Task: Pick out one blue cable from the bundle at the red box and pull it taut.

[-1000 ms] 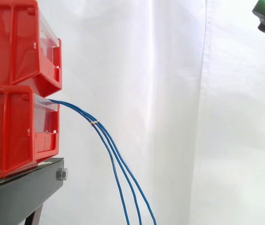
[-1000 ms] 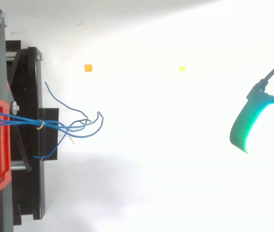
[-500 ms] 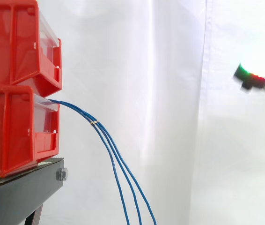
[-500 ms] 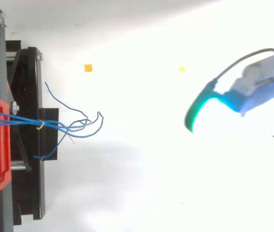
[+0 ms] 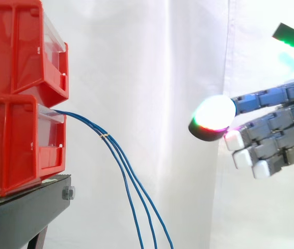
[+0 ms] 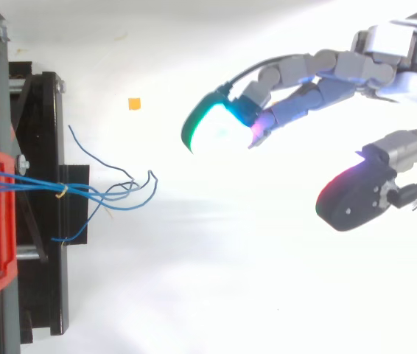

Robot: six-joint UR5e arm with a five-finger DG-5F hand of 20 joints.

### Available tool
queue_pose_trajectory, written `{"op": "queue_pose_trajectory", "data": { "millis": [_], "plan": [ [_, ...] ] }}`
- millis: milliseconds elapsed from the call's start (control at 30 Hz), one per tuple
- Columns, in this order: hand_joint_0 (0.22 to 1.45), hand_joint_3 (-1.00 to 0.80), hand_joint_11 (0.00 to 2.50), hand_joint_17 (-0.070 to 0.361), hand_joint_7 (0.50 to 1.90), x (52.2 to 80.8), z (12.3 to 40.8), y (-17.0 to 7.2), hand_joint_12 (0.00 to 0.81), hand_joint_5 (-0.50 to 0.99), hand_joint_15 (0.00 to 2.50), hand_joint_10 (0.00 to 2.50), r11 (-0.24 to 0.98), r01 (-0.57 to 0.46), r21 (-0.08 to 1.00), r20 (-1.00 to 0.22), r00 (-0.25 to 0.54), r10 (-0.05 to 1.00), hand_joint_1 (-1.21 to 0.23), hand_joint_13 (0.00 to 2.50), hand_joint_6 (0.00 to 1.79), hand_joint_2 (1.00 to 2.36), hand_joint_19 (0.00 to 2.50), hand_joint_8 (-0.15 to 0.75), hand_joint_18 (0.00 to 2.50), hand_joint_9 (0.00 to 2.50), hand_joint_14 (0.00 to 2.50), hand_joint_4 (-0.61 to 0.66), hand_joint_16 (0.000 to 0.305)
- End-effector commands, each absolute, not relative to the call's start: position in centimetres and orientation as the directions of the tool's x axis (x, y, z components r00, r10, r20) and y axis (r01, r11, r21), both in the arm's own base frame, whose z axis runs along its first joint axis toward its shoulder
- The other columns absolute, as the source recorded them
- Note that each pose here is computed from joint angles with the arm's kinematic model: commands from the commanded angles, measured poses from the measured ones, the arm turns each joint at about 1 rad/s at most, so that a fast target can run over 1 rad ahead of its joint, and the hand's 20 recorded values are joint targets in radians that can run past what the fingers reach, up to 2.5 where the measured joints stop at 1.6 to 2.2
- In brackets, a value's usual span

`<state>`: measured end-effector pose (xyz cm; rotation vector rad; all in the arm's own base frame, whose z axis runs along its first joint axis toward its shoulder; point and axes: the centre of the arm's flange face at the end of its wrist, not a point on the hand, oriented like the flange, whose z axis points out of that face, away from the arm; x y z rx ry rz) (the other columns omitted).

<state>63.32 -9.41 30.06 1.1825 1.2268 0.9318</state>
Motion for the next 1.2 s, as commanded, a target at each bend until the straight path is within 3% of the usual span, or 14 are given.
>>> {"op": "queue_pose_trajectory", "data": {
  "millis": [0,33,133,600,833,1067,1167],
  "plan": [
    [0.49,-0.49,0.32,0.091,0.64,63.6,30.1,-9.9,0.280,-0.21,0.34,0.01,0.225,0.071,0.972,-0.235,0.208,0.949,-0.60,0.54,0.50,1.00,0.49,0.209,0.39,0.59,0.01,0.11,0.040],
    [0.49,-0.49,0.32,0.090,0.64,63.7,30.2,-10.2,0.280,-0.21,0.34,0.01,0.263,0.080,0.961,-0.275,0.259,0.926,-0.60,0.54,0.50,1.00,0.49,0.210,0.39,0.59,0.01,0.11,0.040],
    [0.49,-0.49,0.32,0.090,0.65,64.0,30.0,-10.1,0.280,-0.21,0.34,0.01,0.301,0.081,0.950,-0.311,0.285,0.907,-0.60,0.54,0.50,1.00,0.49,0.212,0.39,0.59,0.01,0.12,0.040],
    [0.49,-0.49,0.32,0.089,0.65,67.0,23.8,-8.8,0.285,-0.20,0.34,0.01,0.277,0.068,0.959,-0.284,0.275,0.918,-0.59,0.54,0.50,1.00,0.49,0.218,0.39,0.60,0.01,0.14,0.040],
    [0.49,-0.49,0.32,0.090,0.65,67.8,24.1,-8.5,0.287,-0.20,0.34,0.01,0.298,0.022,0.954,-0.290,0.304,0.907,-0.59,0.53,0.50,1.00,0.49,0.218,0.39,0.60,0.01,0.15,0.040],
    [0.49,-0.49,0.33,0.090,0.65,69.7,20.4,-8.3,0.290,-0.19,0.33,0.01,0.273,0.040,0.961,-0.272,0.300,0.914,-0.59,0.53,0.50,1.00,0.49,0.224,0.39,0.61,0.01,0.15,0.040],
    [0.49,-0.49,0.32,0.090,0.65,71.6,20.8,-7.9,0.292,-0.19,0.34,0.01,0.231,0.030,0.972,-0.230,0.290,0.929,-0.59,0.53,0.50,1.00,0.49,0.221,0.39,0.61,0.01,0.15,0.040]
  ]
}}
